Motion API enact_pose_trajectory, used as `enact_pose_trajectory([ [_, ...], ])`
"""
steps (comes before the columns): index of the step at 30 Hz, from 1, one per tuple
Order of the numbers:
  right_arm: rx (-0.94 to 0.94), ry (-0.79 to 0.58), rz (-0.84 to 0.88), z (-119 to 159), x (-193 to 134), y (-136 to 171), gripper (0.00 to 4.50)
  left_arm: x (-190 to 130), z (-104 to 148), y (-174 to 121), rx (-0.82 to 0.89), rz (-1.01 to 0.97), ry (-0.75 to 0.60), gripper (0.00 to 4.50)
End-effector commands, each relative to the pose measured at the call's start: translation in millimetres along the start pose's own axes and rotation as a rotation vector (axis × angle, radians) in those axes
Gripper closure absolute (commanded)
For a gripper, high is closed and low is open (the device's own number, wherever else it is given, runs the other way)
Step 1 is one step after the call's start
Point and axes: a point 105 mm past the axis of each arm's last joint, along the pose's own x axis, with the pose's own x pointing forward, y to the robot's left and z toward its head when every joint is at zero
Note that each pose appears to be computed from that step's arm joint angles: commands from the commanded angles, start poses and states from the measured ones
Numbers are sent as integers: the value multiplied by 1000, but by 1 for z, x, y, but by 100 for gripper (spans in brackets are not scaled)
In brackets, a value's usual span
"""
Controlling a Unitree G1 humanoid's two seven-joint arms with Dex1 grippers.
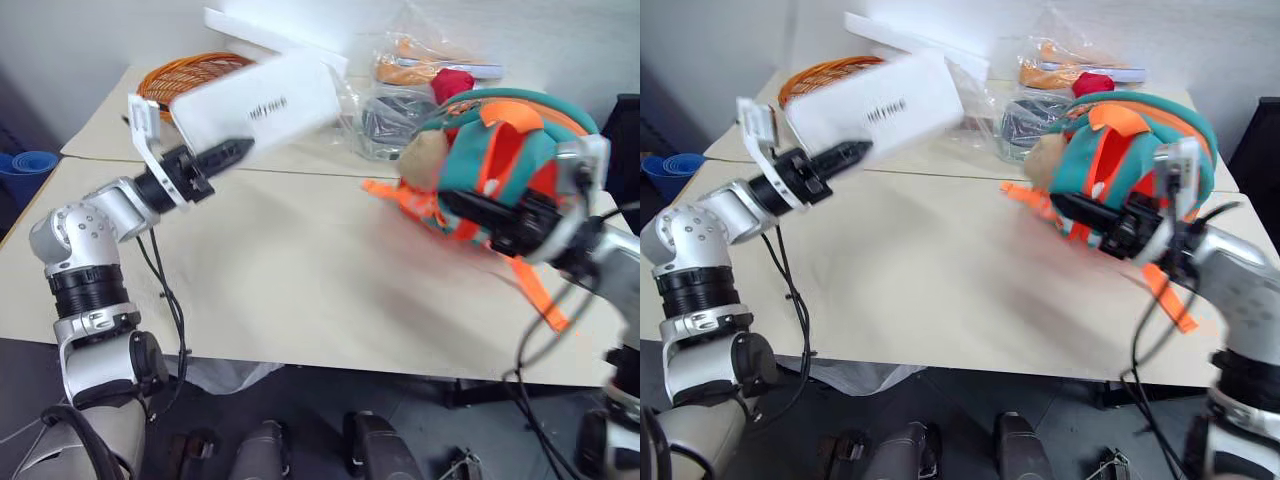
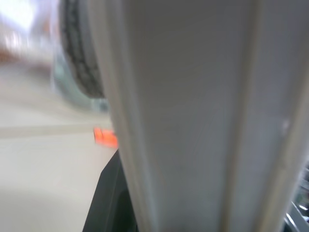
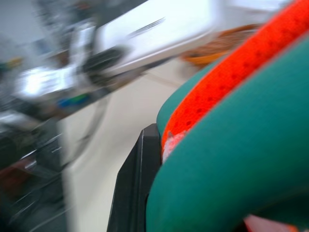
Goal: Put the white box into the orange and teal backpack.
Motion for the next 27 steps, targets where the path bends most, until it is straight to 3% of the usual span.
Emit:
enact_pose_trajectory([
  [1,-35,32,178,16,-7,57,446,14,19,-44,83,-246,-32,309],
  [8,-53,156,12,-8,-15,60,446,10,-14,-77,89,-530,178,309],
  [15,-24,174,-44,-30,-19,65,446,-26,3,-68,190,-461,247,309],
  [20,-9,160,-62,-34,-21,65,446,-36,-7,-66,237,-420,308,309],
  [24,0,157,-72,-36,-21,61,446,-33,-32,-66,282,-441,399,309],
  [27,3,150,-60,-33,-19,59,446,-21,-70,-58,426,-455,552,309],
])
